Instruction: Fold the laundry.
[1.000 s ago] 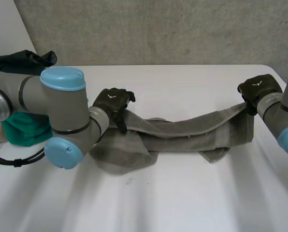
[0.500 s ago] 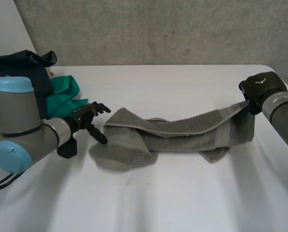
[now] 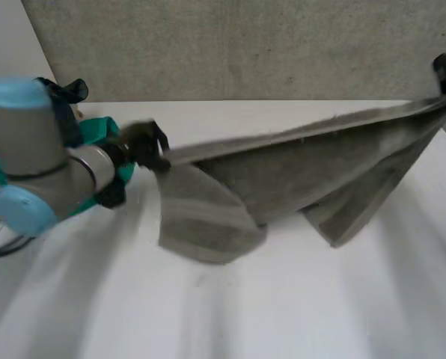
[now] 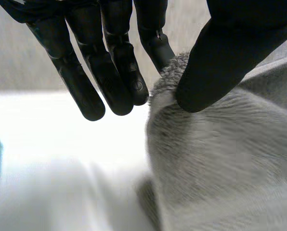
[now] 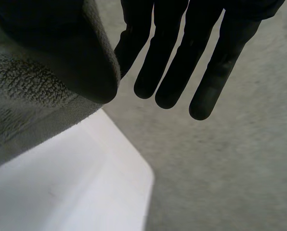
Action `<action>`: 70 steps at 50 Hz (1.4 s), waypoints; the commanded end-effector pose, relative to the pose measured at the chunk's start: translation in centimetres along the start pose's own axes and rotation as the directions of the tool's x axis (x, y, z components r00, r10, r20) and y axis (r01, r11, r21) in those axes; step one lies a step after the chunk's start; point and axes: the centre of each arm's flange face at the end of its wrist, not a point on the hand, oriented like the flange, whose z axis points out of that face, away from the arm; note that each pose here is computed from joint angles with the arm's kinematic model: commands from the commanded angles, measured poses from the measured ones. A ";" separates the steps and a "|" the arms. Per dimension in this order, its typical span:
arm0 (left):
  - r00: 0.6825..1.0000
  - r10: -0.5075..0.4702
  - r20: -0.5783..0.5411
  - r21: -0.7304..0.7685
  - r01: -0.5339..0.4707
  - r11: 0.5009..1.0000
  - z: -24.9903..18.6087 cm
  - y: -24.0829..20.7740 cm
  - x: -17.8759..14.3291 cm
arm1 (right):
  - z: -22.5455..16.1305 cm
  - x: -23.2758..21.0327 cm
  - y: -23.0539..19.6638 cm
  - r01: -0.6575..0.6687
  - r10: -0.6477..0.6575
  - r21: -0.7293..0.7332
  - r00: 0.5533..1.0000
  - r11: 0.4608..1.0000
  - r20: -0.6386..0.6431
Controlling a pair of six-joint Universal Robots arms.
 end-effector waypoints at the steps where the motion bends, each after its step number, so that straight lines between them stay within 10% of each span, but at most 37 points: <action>1: 0.985 0.172 0.017 0.174 -0.172 0.970 -7.1 -7.3 2.7 | -2.9 3.2 -2.7 0.142 -0.142 -0.016 0.990 0.990 -0.024; 12: 0.899 0.438 0.015 -0.049 -0.436 0.898 -4.2 -0.4 1.7 | -1.4 -0.5 1.8 0.152 -0.119 -0.182 0.977 0.971 0.179; 19: 0.857 0.472 0.205 0.162 -0.506 0.847 2.2 -3.5 1.1 | 3.8 0.1 -0.4 0.022 -0.022 0.010 1.000 1.000 -0.017; 27: 0.850 0.425 0.312 0.640 -0.518 0.567 1.4 -13.8 5.2 | 6.2 2.3 -5.6 -0.042 0.132 0.316 0.955 0.948 -0.267; 36: 0.844 0.487 0.223 0.475 -0.531 0.702 0.2 -6.4 5.5 | 1.3 -9.6 0.7 -0.143 0.140 0.033 0.987 0.989 0.083; 45: 0.831 0.503 0.235 0.395 -0.555 0.732 -0.1 -4.5 4.0 | -7.2 -18.2 3.3 -0.374 0.463 -0.279 0.783 0.884 0.416; 70: 0.844 0.529 0.085 0.649 -0.450 0.614 -15.0 -11.9 16.1 | -2.6 -26.2 0.8 -0.660 0.742 -0.342 0.560 0.669 0.370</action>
